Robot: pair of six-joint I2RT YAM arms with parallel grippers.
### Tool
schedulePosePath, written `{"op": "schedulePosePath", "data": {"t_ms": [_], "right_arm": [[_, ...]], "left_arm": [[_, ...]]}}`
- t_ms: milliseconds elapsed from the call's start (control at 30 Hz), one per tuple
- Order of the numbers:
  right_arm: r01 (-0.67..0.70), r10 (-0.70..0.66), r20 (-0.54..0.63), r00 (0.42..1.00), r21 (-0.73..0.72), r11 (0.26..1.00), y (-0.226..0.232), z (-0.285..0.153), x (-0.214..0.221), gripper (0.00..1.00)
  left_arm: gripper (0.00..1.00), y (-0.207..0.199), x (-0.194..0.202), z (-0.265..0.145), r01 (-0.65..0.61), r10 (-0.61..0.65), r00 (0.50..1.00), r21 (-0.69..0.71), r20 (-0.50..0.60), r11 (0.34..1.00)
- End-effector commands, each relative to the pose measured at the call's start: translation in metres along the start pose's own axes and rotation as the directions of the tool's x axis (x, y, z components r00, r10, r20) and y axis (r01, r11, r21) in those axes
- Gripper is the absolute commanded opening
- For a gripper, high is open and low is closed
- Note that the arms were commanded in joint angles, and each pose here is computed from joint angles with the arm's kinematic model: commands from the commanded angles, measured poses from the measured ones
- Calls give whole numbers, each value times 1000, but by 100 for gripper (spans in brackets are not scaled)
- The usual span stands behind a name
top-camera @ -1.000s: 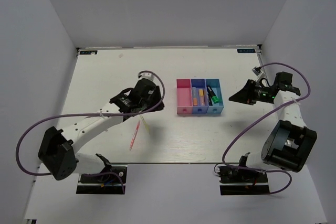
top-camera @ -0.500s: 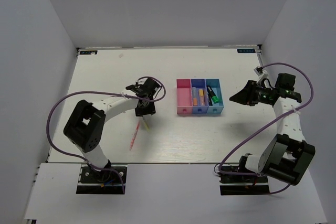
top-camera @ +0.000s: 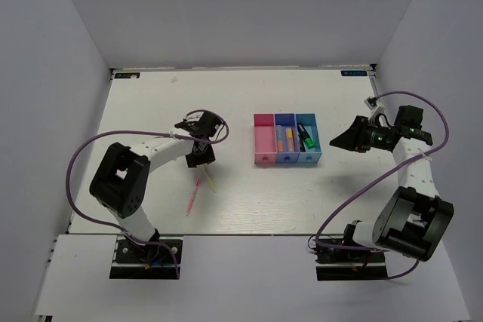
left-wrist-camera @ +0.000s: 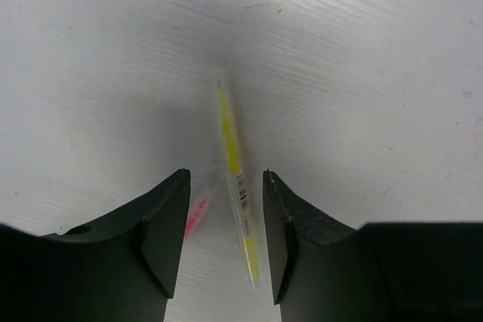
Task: Sort the stationery into containers
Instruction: Pick up the pen from the center of the board.
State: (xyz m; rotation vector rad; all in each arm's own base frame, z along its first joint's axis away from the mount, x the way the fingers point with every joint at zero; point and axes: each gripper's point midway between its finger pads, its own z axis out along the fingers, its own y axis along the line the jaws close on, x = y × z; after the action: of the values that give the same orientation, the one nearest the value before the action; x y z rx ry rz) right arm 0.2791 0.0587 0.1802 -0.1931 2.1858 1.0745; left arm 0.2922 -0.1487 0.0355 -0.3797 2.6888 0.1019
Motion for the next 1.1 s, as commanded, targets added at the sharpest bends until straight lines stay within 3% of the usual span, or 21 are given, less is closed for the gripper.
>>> {"op": "schedulePosePath", "data": {"t_ms": [0, 467, 567, 600, 733, 900, 1067], "right_arm": [[8, -8, 2, 1000, -16, 1000, 2, -2, -5, 40], [-4, 4, 6, 1000, -7, 1000, -1, -3, -4, 40], [8, -7, 13, 1000, -11, 1000, 1, -4, -7, 40], [8, -8, 13, 1000, -14, 1000, 2, -4, -6, 40], [8, -8, 15, 1000, -15, 1000, 3, -5, -6, 40], [9, -9, 18, 1000, -18, 1000, 3, -5, -7, 40], [11, -11, 20, 1000, -16, 1000, 2, -6, -8, 40]], "left_arm": [[54, 2, -4, 3, 63, -63, 998, -1, 9, 998], [41, -3, 11, 28, 137, -136, 989, 12, -56, 991], [24, 1, 14, 30, 140, -139, 988, 6, -66, 990], [15, 2, 16, 33, 139, -138, 988, 2, -74, 990], [2, 3, 19, 33, 144, -143, 987, 1, -78, 990], [0, -27, -25, 3, 130, -131, 991, 102, 4, 986], [0, -73, -63, -58, 74, -102, 990, 270, 93, 960]]}}
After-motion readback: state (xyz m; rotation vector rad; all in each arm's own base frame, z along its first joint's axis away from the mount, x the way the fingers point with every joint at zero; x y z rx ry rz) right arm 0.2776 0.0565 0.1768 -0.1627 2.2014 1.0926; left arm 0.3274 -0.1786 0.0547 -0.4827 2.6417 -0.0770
